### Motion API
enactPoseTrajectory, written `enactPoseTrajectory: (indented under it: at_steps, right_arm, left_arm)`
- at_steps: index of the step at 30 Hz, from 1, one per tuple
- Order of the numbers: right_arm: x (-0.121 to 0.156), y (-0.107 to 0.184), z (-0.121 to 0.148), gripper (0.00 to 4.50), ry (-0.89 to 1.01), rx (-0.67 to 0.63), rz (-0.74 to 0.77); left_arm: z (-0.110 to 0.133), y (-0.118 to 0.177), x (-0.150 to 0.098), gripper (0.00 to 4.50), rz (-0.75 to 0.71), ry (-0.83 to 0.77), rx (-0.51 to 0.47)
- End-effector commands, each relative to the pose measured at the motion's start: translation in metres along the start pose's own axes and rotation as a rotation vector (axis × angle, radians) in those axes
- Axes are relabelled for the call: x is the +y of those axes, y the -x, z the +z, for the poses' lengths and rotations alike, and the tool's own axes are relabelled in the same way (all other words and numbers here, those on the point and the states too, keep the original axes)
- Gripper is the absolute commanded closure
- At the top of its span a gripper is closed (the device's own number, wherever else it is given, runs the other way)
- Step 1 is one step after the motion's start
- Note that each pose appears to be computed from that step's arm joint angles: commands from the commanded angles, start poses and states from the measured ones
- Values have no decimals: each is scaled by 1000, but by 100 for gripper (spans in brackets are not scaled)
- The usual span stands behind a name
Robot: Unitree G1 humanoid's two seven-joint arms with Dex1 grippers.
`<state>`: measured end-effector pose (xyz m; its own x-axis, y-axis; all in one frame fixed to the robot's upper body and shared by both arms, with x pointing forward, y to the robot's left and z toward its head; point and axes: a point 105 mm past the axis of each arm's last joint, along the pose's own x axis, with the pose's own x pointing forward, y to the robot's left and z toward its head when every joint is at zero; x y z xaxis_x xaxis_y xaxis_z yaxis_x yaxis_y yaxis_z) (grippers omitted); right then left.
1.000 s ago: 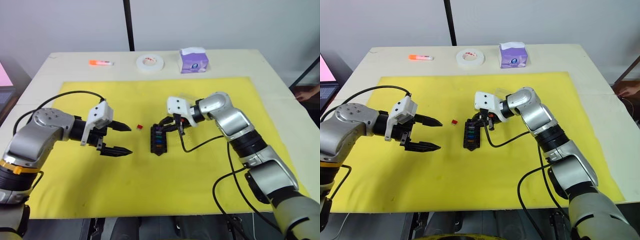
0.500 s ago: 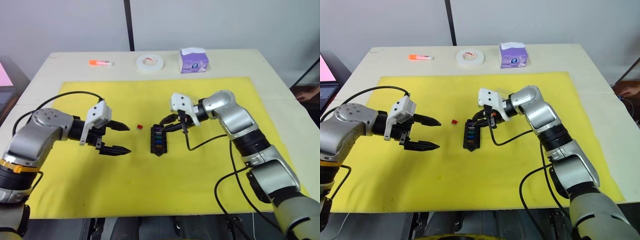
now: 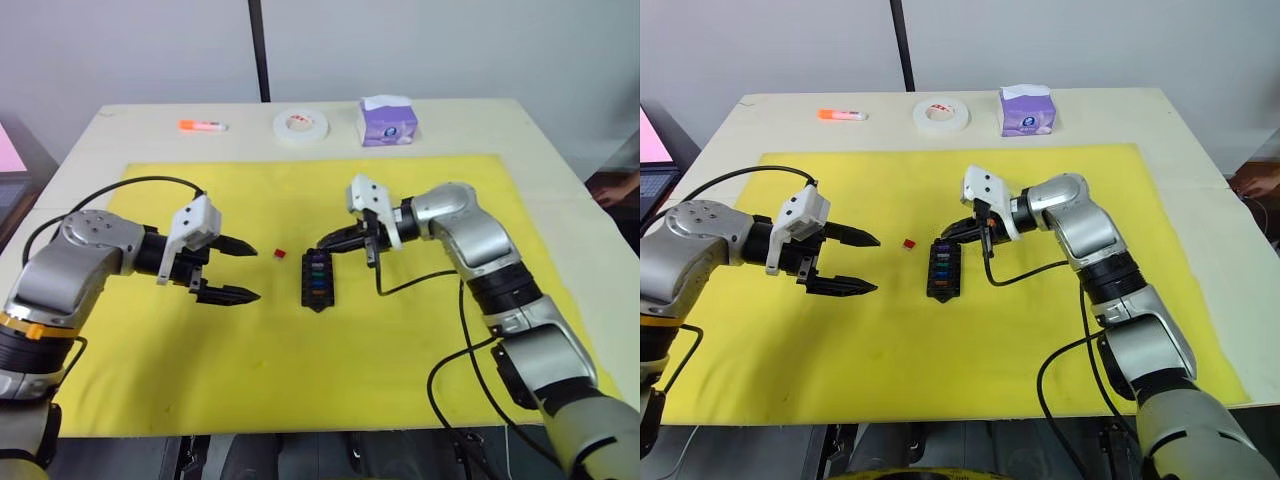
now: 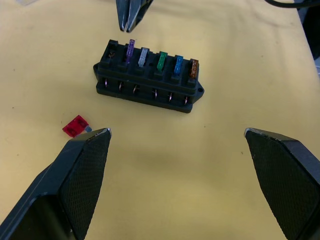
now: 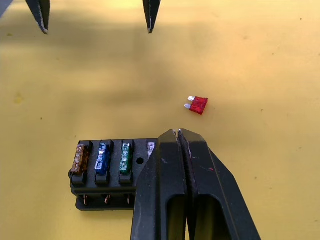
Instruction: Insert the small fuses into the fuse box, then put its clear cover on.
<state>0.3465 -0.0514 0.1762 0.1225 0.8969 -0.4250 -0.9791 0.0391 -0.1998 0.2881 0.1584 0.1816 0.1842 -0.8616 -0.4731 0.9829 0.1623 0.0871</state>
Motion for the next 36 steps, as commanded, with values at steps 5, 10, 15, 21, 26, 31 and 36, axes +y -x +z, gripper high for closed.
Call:
enactPoseTrajectory:
  at_steps: [5,10,15,21,26,31,36]
  right_arm:
    - [3,-4,5,448,46,-14,-6]
    - [2,-7,-2,448,47,8,-15]
    - [1,-9,-12,448,41,42,-24]
    - [3,-12,-22,448,24,76,-18]
    - [1,-15,-35,448,-3,123,-28]
    - [4,-17,-42,448,-24,163,-10]
    - [11,-19,-49,448,-47,192,22]
  left_arm:
    - [8,5,0,0,10,-39,-9]
    - [7,5,-1,0,10,-39,-6]
    - [7,5,0,0,12,-37,-4]
    - [5,5,1,0,14,-37,-2]
    - [4,4,0,0,13,-38,0]
    - [3,4,0,0,15,-37,5]
    - [2,4,0,0,18,-39,10]
